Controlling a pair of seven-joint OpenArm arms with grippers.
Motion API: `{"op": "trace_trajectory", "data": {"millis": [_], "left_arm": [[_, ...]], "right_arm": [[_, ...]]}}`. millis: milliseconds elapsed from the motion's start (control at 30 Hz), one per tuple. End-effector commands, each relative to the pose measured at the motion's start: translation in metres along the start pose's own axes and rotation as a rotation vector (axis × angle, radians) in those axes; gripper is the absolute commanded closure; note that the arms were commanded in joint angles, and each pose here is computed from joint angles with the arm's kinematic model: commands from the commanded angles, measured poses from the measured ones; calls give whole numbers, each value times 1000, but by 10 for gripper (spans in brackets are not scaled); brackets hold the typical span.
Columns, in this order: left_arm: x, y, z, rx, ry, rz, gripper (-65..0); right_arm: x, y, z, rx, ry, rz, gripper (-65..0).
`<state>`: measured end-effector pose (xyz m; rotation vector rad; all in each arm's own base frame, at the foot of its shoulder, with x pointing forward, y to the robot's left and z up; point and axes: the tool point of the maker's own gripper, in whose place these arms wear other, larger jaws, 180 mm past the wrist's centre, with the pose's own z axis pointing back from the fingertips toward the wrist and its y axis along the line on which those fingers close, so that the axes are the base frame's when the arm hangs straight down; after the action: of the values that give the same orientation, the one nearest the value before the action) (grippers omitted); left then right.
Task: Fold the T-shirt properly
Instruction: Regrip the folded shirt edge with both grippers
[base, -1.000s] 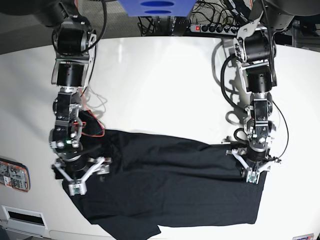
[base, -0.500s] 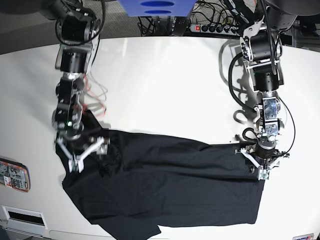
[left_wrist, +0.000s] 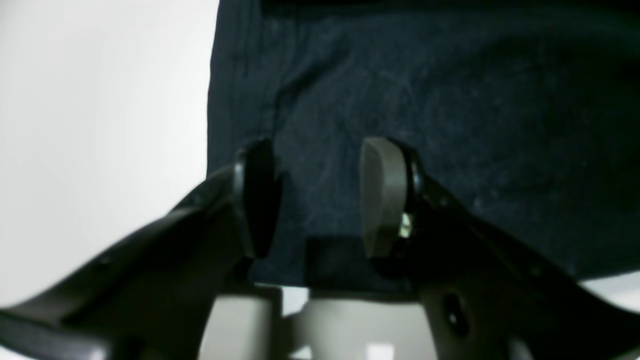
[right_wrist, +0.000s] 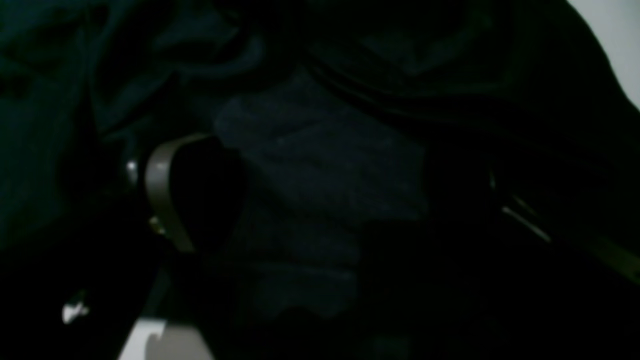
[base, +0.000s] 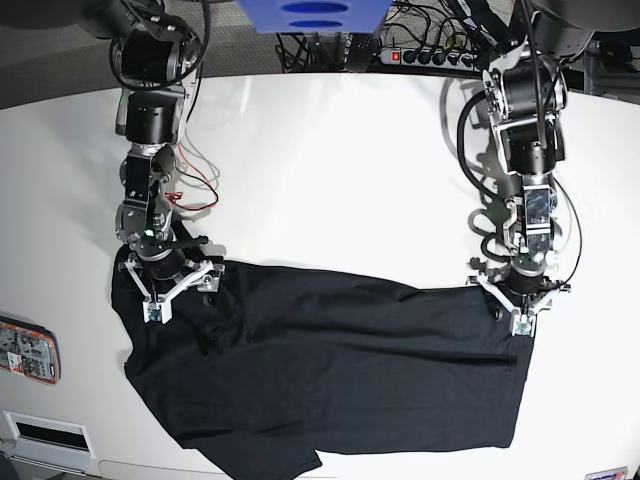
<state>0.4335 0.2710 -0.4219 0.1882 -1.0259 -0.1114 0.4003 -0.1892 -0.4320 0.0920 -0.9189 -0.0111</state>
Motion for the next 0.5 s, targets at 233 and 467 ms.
{"op": "trace_trajectory", "data": {"millis": [233, 467], "left_arm": [[68, 15, -4, 37, -149, -9, -273], [57, 4, -25, -6, -65, 16, -273]], "right_arm": [[18, 0, 6, -3, 29, 27, -596], [3, 0, 3, 1, 70, 16, -596]]}}
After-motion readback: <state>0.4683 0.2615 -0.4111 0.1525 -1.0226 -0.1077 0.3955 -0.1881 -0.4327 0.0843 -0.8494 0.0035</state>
